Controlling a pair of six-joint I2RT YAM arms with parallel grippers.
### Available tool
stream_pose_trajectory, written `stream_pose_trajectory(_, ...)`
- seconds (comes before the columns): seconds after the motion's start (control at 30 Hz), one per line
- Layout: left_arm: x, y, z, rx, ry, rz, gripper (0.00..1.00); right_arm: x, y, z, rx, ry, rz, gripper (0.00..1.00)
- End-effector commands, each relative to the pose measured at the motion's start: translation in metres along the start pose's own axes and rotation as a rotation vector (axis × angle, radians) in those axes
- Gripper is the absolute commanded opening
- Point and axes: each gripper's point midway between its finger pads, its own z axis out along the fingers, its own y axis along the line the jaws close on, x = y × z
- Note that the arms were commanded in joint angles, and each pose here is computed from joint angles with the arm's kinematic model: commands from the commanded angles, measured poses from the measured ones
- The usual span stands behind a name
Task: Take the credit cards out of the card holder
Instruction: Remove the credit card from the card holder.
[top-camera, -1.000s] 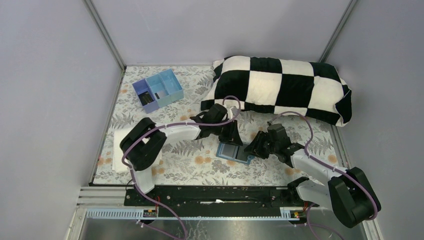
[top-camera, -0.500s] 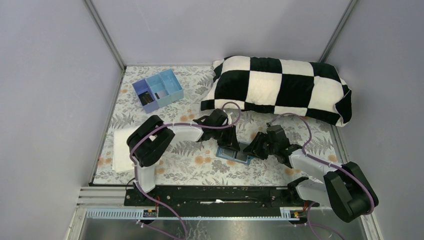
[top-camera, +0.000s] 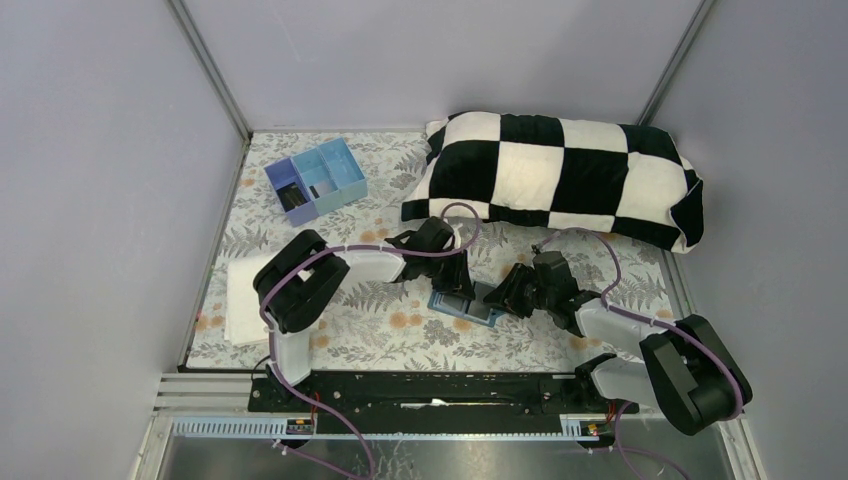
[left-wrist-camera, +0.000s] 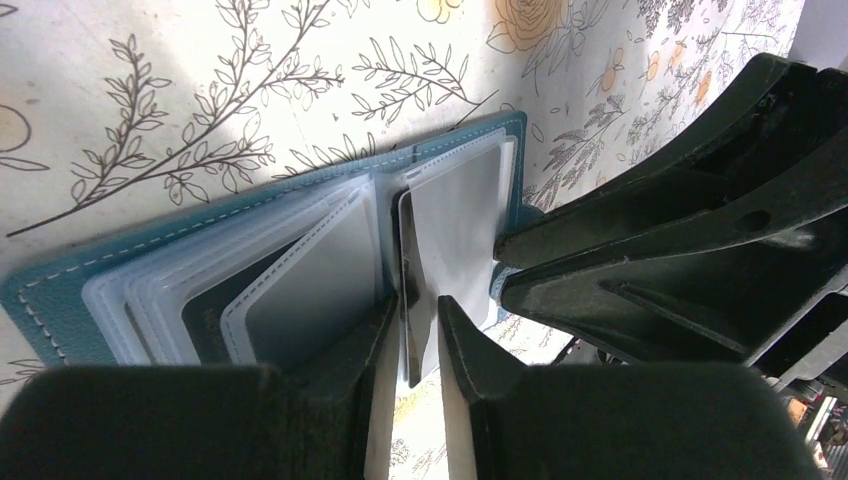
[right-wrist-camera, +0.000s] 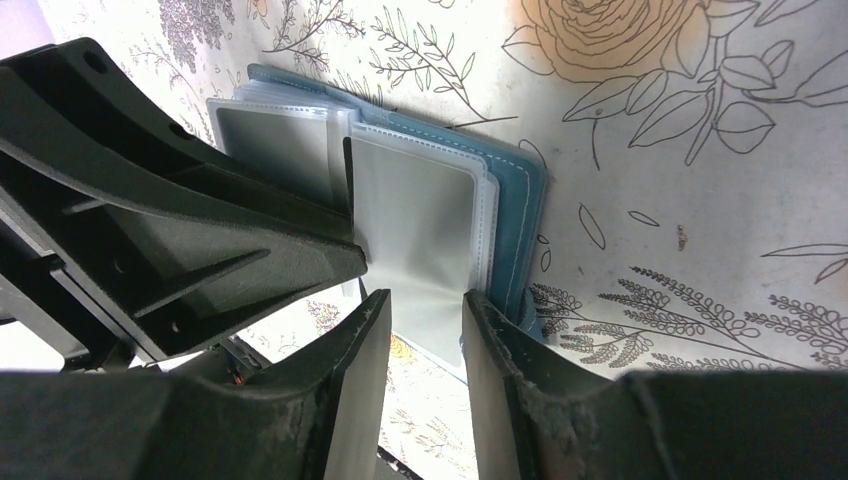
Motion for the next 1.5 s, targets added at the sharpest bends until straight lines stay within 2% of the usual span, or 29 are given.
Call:
stream_pose_trajectory(0.0,-0.002,0.003,0.005,0.002,-0.028,0.017,0.22,0.01,-0.008,0.003,0.01,0.028,0.017,0.39)
stream_pose_trajectory(0.2,0.0,-0.004,-0.002,0.059,-0.051,0.011,0.0,0.011,-0.01,0.003,0.019,0.028,0.02,0.38)
stream_pose_trajectory(0.87,-0.002,-0.005,-0.038,0.157,-0.074,-0.013,0.0,0.013,-0.019,0.004,0.052,0.031,0.031,0.35)
stream_pose_trajectory(1.03,0.001,0.007,-0.042,0.138,-0.061,-0.02,0.0,0.006,-0.005,0.002,0.016,0.023,0.007,0.35)
stream_pose_trajectory(1.33,0.003,0.005,-0.058,0.188,-0.017,-0.013,0.0,-0.011,0.025,-0.005,-0.019,0.012,-0.051,0.35)
stream_pose_trajectory(1.47,0.002,0.01,-0.063,0.164,-0.005,-0.001,0.0,-0.016,0.045,-0.004,-0.086,0.02,-0.078,0.36)
